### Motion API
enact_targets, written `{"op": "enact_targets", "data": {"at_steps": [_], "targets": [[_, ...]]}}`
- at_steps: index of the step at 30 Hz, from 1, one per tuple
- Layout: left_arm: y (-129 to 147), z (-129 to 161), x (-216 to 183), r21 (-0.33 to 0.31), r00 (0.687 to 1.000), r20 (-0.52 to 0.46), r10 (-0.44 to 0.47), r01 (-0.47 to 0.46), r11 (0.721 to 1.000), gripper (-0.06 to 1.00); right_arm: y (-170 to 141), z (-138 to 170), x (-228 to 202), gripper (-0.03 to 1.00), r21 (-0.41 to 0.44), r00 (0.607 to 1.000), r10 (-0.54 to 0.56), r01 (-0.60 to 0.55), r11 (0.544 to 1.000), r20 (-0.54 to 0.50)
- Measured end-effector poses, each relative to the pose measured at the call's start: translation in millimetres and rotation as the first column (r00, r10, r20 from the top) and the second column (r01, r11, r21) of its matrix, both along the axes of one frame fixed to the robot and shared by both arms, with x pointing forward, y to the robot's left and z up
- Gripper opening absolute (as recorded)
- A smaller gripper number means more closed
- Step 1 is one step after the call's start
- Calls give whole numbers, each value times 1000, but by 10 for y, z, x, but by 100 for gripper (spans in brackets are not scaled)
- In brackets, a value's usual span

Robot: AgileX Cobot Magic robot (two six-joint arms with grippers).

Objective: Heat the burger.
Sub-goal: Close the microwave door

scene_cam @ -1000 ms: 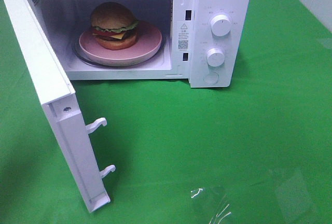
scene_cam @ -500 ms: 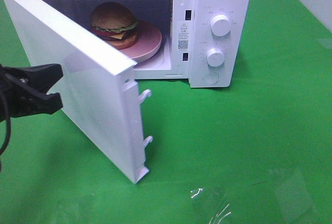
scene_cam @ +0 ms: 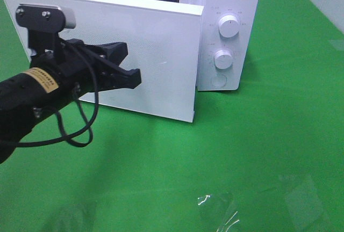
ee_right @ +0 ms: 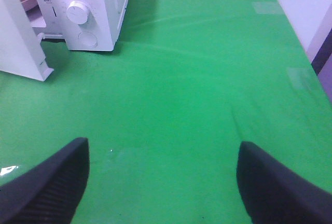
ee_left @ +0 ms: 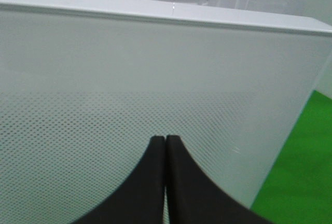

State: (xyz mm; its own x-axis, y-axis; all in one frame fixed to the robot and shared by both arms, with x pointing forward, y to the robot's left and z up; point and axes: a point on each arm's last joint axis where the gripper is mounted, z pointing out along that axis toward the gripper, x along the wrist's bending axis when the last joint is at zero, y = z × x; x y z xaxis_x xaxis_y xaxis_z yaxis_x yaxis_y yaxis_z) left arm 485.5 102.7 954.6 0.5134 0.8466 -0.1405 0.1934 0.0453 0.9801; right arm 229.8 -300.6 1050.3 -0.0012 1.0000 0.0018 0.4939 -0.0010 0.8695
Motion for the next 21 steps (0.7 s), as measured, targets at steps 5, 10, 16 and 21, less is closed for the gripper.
{"op": "enact_targets", "data": {"at_steps": [5,10,16,21], "targets": [[-152,27,91,-23,1000,14,1,-1,1000,0,0,0,0,74,0,1000,0,0,1000,0],[-383,67,300,-44,1000,24,6,-5,999,0,0,0,0,74,0,1000,0,0,1000,0],[-599,97,565,-12,999,43,29,-29,1000,0,0,0,0,74,0,1000,0,0,1000,0],[-686,79,693,-16,997,47,57,-56,998,0,0,0,0,74,0,1000,0,0,1000,0]]}}
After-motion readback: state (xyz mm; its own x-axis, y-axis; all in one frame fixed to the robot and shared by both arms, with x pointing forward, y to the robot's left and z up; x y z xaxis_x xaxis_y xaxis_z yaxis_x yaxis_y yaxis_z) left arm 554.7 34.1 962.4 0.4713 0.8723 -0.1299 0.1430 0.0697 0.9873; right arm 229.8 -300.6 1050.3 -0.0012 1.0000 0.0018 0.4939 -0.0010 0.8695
